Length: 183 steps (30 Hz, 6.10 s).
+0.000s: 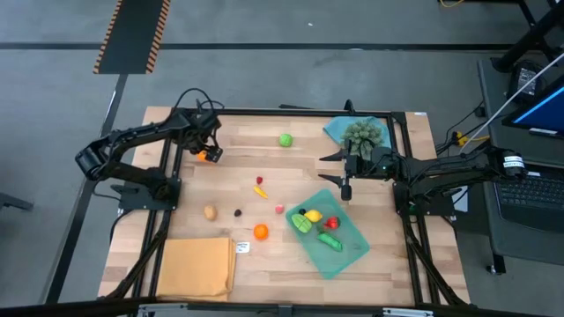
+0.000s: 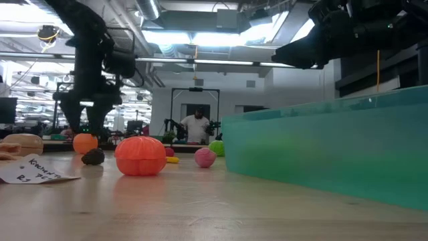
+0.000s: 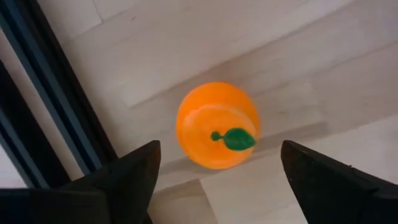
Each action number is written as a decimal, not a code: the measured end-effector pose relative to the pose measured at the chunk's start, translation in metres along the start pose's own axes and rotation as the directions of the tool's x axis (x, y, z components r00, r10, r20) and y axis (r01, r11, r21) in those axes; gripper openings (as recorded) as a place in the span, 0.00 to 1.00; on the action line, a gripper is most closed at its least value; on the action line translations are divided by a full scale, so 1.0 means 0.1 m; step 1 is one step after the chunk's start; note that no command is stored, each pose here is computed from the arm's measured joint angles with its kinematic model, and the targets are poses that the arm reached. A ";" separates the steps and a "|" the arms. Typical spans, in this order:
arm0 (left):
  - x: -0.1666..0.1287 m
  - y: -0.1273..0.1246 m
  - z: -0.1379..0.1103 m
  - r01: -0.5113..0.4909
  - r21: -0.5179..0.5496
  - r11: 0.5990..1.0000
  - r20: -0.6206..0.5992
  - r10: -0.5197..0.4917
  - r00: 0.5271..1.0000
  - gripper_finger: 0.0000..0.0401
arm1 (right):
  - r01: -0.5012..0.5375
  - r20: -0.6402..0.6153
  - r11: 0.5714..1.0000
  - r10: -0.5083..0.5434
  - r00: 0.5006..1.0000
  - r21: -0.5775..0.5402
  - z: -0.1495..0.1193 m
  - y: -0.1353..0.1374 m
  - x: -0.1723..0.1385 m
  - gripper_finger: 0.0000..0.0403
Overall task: Pick and placing Produce into tupperware
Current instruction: Put the orange into the green bin
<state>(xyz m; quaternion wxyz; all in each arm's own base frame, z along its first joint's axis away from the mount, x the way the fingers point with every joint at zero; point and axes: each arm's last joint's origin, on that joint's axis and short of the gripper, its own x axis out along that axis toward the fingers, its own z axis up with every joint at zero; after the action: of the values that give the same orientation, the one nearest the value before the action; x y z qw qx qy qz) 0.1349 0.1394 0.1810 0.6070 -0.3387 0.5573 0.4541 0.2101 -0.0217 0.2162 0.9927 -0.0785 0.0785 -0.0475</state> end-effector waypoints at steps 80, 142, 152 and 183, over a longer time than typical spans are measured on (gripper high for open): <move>0.25 -0.09 -0.04 0.174 0.230 0.957 0.121 -0.205 0.971 0.60 | 0.000 0.002 0.998 0.000 1.000 0.058 0.00 0.00 0.00 0.61; -0.95 -1.64 0.02 -0.054 0.860 0.507 0.321 -0.456 0.830 0.60 | -0.048 -0.008 0.770 0.069 0.998 0.636 0.24 -0.11 0.91 0.61; -0.99 -1.70 -0.07 -0.056 0.875 0.480 0.316 -0.482 0.817 0.60 | -0.015 -0.031 0.713 0.051 0.998 0.701 0.18 -0.19 1.07 0.61; -1.11 -1.74 -0.10 -0.050 0.880 0.472 0.314 -0.500 0.807 0.60 | -0.151 0.043 0.724 0.165 0.985 0.673 0.05 -0.18 1.21 0.61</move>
<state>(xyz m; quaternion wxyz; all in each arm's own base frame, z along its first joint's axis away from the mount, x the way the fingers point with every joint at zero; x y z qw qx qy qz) 0.2966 0.0488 0.2718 0.8780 0.0745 0.4614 0.1030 0.3283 -0.0516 0.2065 0.9532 0.2933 0.0722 0.0113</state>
